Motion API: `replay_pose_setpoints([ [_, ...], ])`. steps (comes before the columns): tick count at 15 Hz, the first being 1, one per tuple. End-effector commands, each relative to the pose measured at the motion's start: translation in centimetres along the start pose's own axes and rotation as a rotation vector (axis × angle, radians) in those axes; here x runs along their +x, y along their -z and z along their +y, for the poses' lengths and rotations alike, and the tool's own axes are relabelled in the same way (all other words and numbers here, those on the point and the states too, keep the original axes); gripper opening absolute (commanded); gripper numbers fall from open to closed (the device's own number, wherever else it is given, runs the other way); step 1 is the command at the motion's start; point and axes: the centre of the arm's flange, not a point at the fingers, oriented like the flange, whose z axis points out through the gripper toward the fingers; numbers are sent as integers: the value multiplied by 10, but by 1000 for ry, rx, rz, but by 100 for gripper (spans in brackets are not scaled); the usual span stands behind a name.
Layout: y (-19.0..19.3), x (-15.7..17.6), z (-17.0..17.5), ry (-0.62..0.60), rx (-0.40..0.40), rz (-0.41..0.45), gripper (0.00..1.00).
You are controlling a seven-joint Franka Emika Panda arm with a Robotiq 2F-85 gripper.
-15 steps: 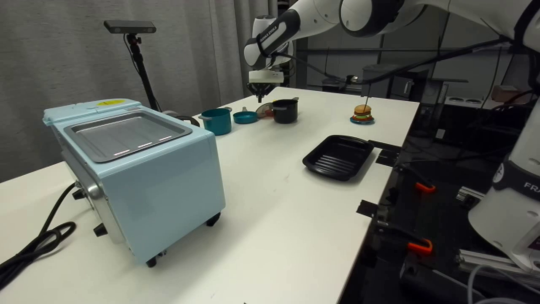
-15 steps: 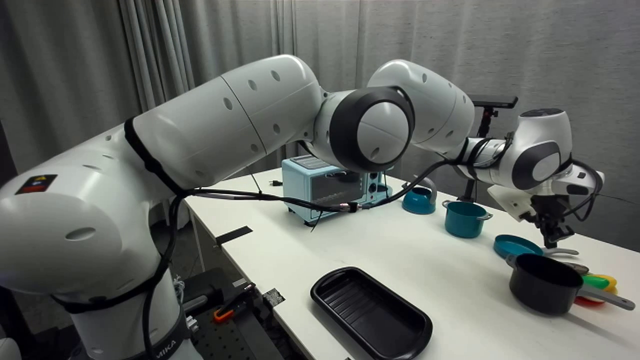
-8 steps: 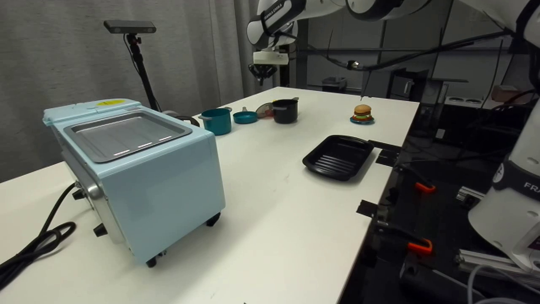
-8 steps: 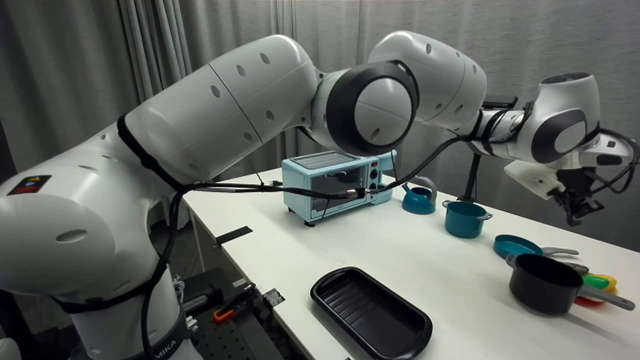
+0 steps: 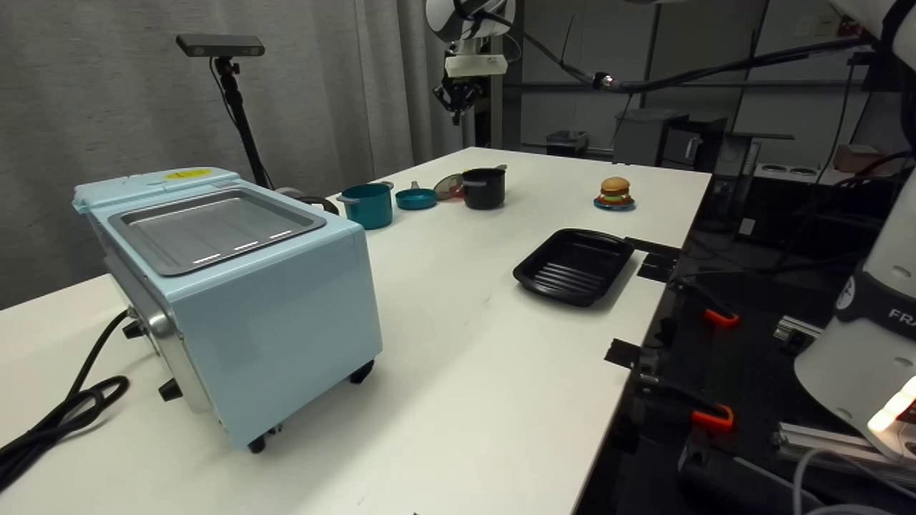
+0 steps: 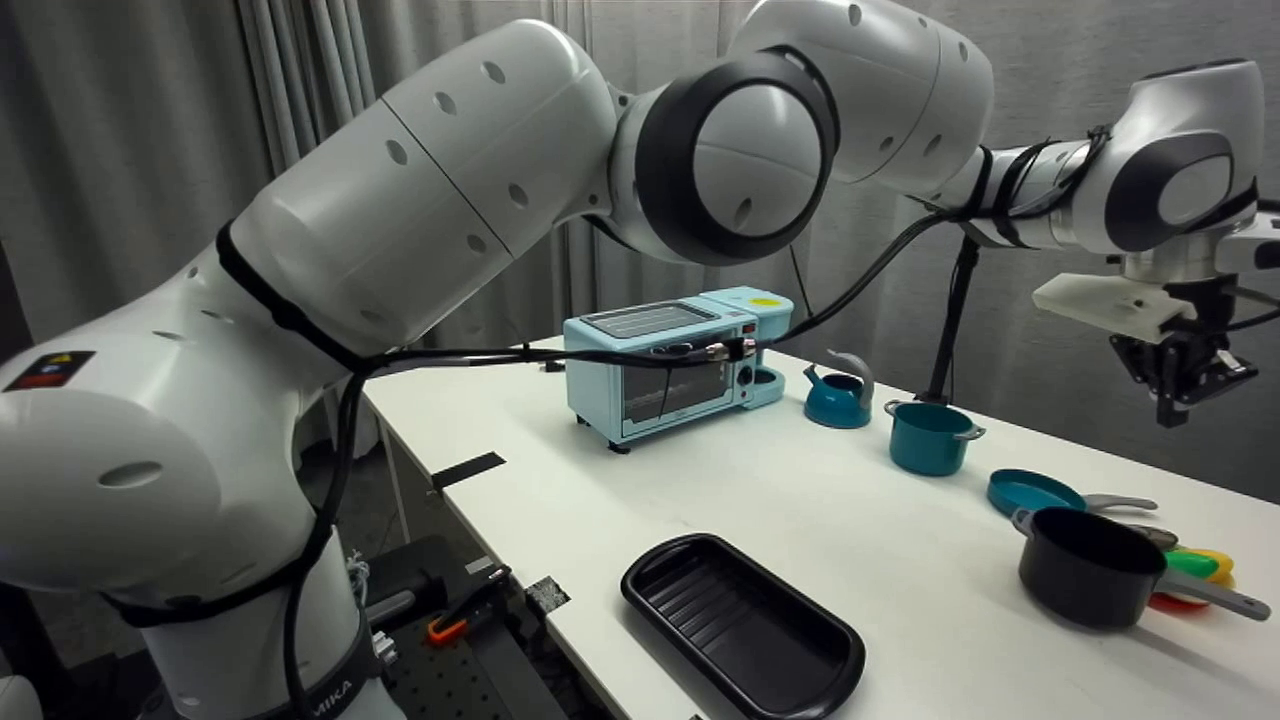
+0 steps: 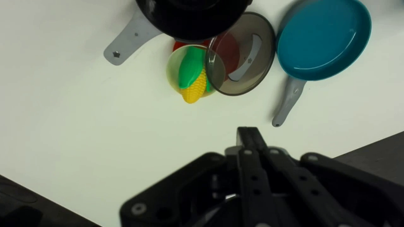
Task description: Pick up the lid of the small black pot
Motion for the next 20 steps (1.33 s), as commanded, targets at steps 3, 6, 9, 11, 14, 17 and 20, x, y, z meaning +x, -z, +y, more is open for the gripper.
replay_pose_setpoints([
  [3, 11, 1, 7, 59, -9, -78, 40],
  [6, 33, -7, 16, 64, -13, -86, 63],
  [9, 49, -14, 21, 67, -12, -68, 85],
  [11, 62, -17, 24, 68, -11, -55, 99],
  [14, 75, -23, 25, 72, -11, -53, 100],
  [17, 66, -1, 18, 55, -14, -47, 100],
  [20, 65, -3, 18, 54, -14, -52, 100],
])
